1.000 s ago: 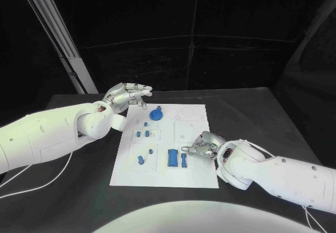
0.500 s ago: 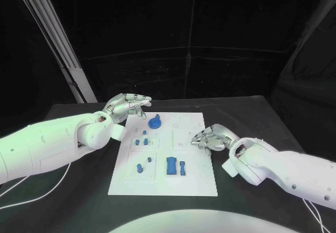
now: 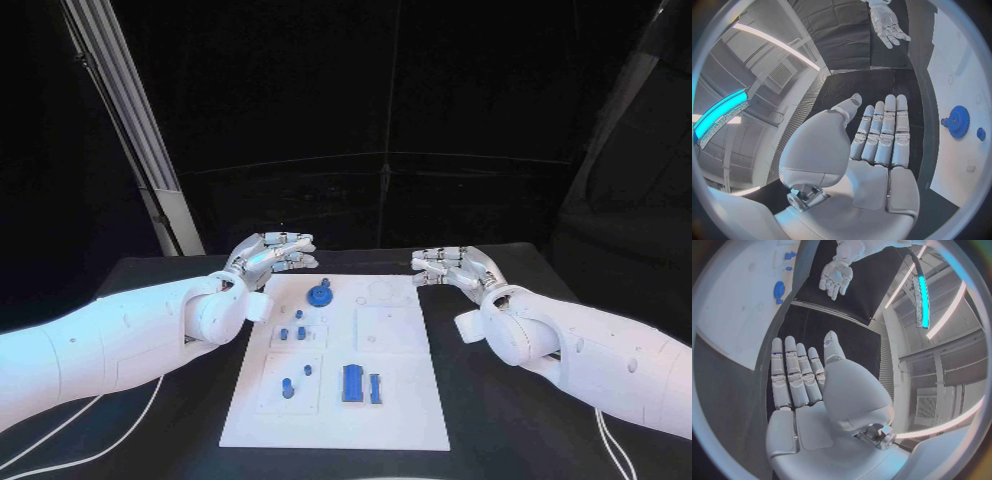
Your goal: Assemble the parts on the task board
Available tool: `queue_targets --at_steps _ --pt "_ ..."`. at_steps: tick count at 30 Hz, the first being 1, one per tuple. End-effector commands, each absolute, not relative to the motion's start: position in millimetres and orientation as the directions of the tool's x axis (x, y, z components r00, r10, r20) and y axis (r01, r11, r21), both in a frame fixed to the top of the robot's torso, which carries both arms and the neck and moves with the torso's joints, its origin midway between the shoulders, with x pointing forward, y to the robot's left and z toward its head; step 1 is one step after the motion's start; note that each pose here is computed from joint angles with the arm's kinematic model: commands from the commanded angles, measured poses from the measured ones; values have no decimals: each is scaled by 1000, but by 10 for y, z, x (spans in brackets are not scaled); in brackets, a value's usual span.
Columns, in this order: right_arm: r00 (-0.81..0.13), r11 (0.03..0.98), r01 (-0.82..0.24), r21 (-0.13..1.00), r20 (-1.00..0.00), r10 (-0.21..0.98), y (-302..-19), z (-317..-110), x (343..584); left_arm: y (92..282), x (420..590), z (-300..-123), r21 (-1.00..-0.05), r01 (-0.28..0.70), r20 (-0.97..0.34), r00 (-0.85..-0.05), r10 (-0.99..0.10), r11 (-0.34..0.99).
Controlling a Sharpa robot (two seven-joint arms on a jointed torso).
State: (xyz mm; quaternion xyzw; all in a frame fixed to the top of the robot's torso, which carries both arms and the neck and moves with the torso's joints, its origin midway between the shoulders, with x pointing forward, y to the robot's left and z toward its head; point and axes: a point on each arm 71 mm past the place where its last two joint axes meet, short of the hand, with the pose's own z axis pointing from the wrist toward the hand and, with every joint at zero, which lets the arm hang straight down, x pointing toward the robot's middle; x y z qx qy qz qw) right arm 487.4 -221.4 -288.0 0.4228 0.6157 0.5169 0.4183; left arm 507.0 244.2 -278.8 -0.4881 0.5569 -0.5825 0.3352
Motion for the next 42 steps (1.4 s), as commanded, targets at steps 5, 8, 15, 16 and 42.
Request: queue_targets --at_steps 5,8,15,16,42 --pt "-310 -26 28 999 33 950 -2195 -2842 4972 2488 5069 -2870 -975 -103 217 -209 -953 -199" --pt "-310 -24 16 1000 28 950 -2196 -2845 4994 2465 5057 -2891 -974 -100 220 -206 -954 -203" --pt "-271 23 46 999 -10 963 -2195 -2849 4977 2418 5025 -2909 -975 -140 200 -230 -952 -171" --pt "-264 21 43 999 -9 964 -2187 -2832 4973 2406 5019 -2901 -976 -138 196 -227 -954 -168" --pt "-17 -10 1 1000 10 1000 -1924 -2242 4618 1927 4622 -2249 -1000 -2 11 -20 -1000 -11"
